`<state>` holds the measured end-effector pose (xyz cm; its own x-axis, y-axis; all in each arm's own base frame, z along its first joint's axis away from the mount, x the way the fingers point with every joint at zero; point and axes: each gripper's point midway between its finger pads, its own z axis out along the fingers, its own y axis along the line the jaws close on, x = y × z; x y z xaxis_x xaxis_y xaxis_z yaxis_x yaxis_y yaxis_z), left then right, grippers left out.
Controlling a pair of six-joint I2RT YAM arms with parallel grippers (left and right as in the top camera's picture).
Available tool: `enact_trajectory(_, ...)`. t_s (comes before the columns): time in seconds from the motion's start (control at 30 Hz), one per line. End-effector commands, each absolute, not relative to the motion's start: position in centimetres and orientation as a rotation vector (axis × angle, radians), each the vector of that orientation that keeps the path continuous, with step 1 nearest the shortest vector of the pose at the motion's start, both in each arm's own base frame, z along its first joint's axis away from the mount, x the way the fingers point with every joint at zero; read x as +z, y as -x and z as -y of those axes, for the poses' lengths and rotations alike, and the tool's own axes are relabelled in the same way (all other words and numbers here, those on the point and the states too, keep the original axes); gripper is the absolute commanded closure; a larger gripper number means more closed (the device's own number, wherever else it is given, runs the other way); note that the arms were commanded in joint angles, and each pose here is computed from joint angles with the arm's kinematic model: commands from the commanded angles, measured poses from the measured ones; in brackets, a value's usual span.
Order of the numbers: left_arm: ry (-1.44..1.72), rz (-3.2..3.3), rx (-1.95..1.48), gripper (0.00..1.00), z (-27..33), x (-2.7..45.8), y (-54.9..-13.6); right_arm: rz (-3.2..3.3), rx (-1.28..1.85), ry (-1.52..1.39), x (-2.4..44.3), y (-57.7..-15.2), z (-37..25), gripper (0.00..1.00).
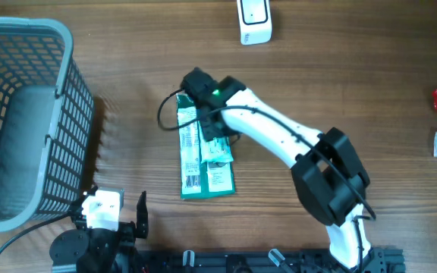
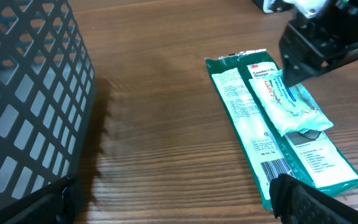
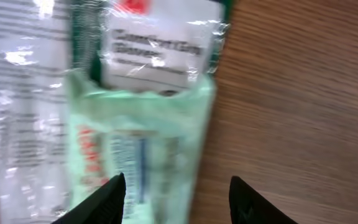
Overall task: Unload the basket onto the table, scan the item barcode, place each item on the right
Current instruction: 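Move the right gripper over the green Zappy wipes pack, then lower the right gripper and grasp the Zappy wipes pack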
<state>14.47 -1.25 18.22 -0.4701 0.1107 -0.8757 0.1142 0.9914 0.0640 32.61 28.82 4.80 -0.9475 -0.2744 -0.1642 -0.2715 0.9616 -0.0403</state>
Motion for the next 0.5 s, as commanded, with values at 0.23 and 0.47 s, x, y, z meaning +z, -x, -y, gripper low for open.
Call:
enact_trajectory(0.23, -0.182, -2.051, -0.010, 0.00, 1.5, 18.4, -14.4, -2.799, -0.134, 0.265, 5.2, -32.4, -31.1, 0.45)
enact_trajectory(0.47, -0.182, -2.051, -0.010, 0.00, 1.5, 18.4, -14.4, -2.863, -0.175, 0.326, 1.9, -31.1, -31.6, 0.43)
